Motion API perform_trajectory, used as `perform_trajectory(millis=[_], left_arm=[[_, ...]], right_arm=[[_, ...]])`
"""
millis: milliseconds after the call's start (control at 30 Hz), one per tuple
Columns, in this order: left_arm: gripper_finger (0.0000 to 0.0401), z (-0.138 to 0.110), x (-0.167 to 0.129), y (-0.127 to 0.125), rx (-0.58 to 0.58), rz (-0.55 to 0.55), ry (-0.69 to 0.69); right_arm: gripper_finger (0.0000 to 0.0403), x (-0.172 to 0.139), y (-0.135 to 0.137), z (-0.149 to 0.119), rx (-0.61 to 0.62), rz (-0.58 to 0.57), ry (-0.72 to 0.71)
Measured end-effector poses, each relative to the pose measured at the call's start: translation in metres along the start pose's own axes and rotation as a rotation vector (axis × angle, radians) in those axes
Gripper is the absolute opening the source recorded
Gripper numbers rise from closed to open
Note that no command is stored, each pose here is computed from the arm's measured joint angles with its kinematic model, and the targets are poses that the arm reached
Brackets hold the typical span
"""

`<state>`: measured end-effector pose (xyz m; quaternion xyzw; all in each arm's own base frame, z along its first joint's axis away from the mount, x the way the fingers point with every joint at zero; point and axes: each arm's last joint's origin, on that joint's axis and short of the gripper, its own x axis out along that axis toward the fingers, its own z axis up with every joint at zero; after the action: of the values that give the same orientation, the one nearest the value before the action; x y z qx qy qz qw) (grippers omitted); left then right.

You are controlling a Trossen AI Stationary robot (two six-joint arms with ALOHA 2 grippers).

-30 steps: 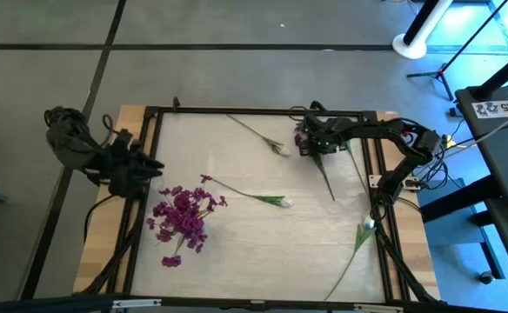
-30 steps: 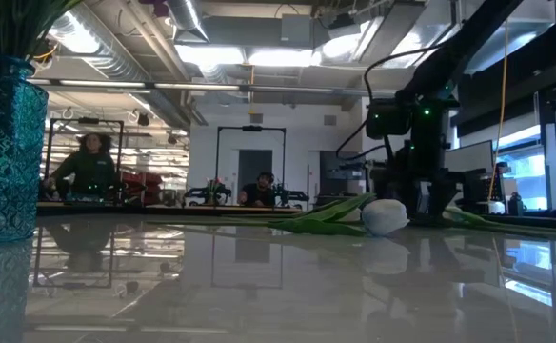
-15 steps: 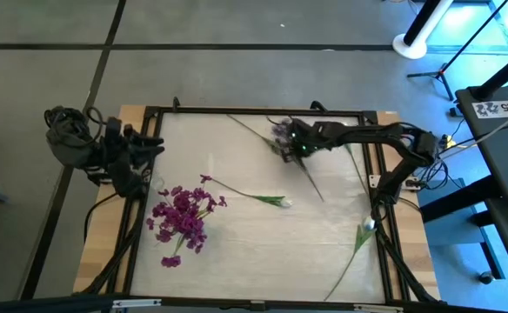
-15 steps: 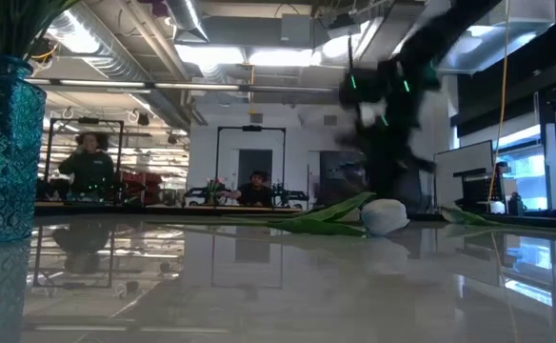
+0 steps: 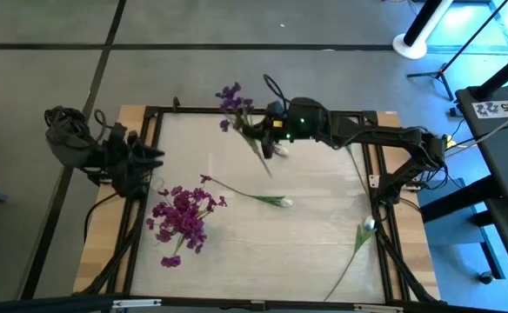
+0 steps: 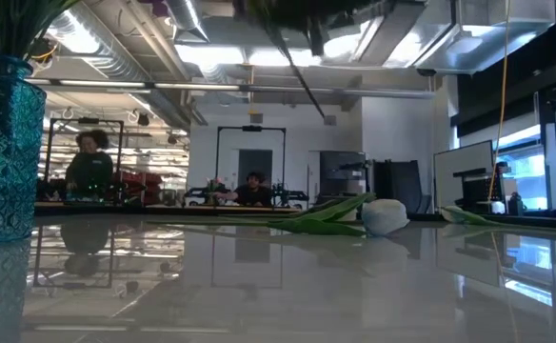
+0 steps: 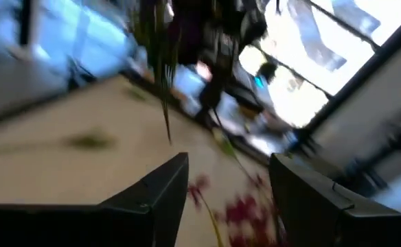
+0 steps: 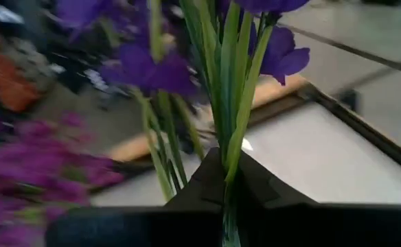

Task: Sort flowers into vase by color
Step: Put the dark purple flowers into the blue vase

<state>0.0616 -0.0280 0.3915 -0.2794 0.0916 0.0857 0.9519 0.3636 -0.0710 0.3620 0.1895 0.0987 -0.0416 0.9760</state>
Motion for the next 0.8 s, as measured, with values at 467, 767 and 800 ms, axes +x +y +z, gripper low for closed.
perform_trajectory(millis=[467, 767, 800], left_arm=[[0.0188, -0.001, 0.009, -0.014, -0.025, -0.032, -0.008], [0.0209, 0.009, 0.033, -0.059, 0.131, -0.100, -0.201], [0.0209, 0.008, 0.038, -0.063, 0.135, -0.089, -0.213]], right_arm=[[0.0007, -0.009, 0.106, 0.007, -0.082, 0.227, -0.425], [0.0005, -0.013, 0.140, 0.006, -0.049, 0.239, -0.564], [0.0005, -0.009, 0.145, 0.006, -0.048, 0.239, -0.555]])
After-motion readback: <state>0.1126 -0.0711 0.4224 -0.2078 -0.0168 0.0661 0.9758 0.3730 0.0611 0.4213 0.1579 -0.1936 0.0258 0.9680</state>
